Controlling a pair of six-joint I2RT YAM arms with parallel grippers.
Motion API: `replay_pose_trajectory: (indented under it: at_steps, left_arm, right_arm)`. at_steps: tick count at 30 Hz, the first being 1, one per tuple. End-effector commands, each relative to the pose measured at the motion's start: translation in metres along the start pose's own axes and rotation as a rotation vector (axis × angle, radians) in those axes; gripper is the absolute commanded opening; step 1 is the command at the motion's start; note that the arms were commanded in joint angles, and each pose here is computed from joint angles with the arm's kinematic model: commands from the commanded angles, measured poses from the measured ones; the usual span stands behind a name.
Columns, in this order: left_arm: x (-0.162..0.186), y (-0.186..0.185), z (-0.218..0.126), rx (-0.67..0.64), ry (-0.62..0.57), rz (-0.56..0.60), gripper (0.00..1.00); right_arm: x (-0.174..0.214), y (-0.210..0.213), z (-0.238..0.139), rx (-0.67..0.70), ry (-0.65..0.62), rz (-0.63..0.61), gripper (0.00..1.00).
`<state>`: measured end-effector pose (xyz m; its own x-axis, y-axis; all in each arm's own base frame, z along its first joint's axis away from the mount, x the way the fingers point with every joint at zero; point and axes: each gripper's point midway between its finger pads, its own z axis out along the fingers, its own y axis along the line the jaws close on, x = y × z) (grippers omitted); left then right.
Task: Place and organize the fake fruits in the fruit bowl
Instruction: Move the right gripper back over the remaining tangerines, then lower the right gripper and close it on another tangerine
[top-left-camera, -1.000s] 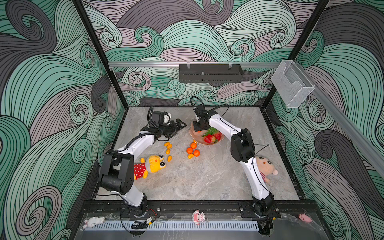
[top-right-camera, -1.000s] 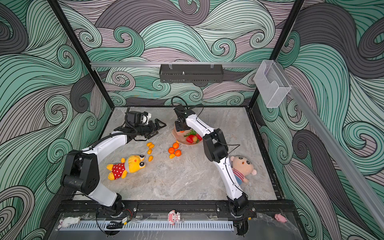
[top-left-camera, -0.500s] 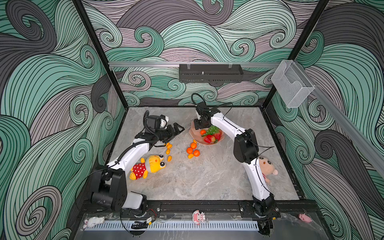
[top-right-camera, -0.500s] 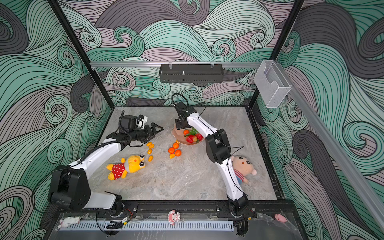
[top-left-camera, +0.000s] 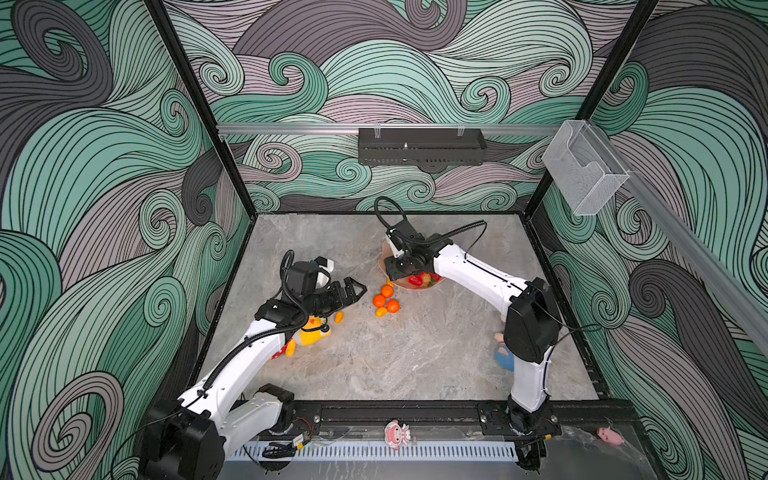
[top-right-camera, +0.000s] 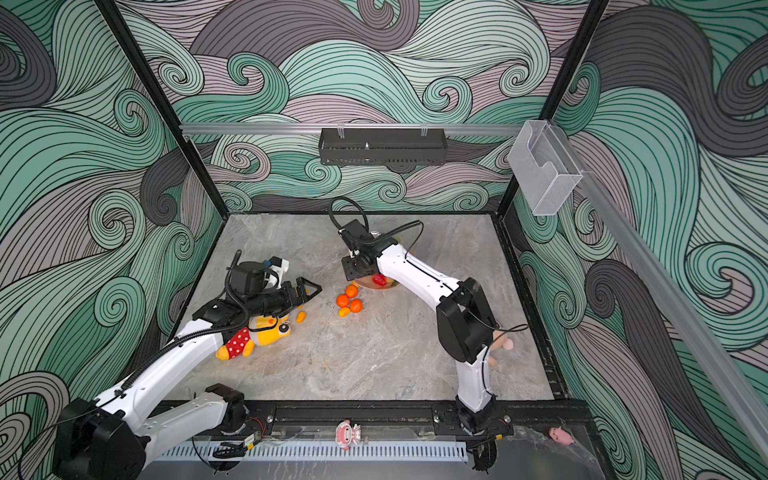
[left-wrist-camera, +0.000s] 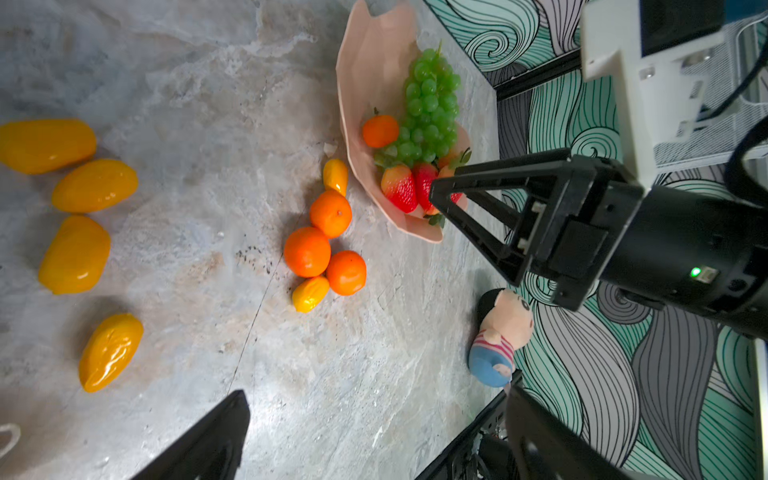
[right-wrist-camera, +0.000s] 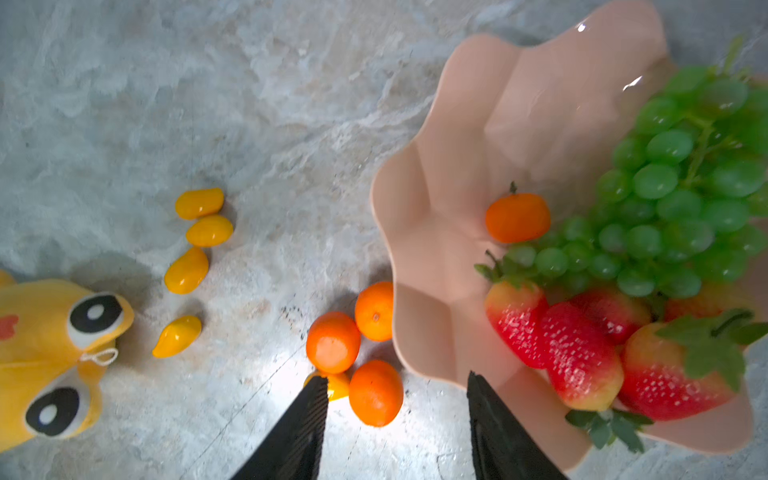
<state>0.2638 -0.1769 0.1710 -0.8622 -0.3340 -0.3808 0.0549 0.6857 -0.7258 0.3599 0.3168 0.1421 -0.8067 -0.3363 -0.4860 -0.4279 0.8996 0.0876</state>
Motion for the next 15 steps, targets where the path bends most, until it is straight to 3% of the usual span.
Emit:
replay_pose_trajectory:
  at_steps: [1, 9, 15]
  left_arm:
    - [0.013, 0.008, -0.003, -0.038, -0.006, -0.003, 0.99]
    - [0.034, 0.014, 0.001, -0.057, -0.038, 0.001, 0.99]
    - [0.033, 0.017, 0.002, -0.094, -0.094, 0.027, 0.98]
  right_arm:
    - [0.009, 0.008, -0.016, 0.004, -0.041, 0.031, 0.54]
    - [0.056, 0.021, -0.013, -0.005, 0.016, 0.1, 0.54]
    - [0.068, 0.018, 0.0, 0.029, 0.054, 0.116, 0.53]
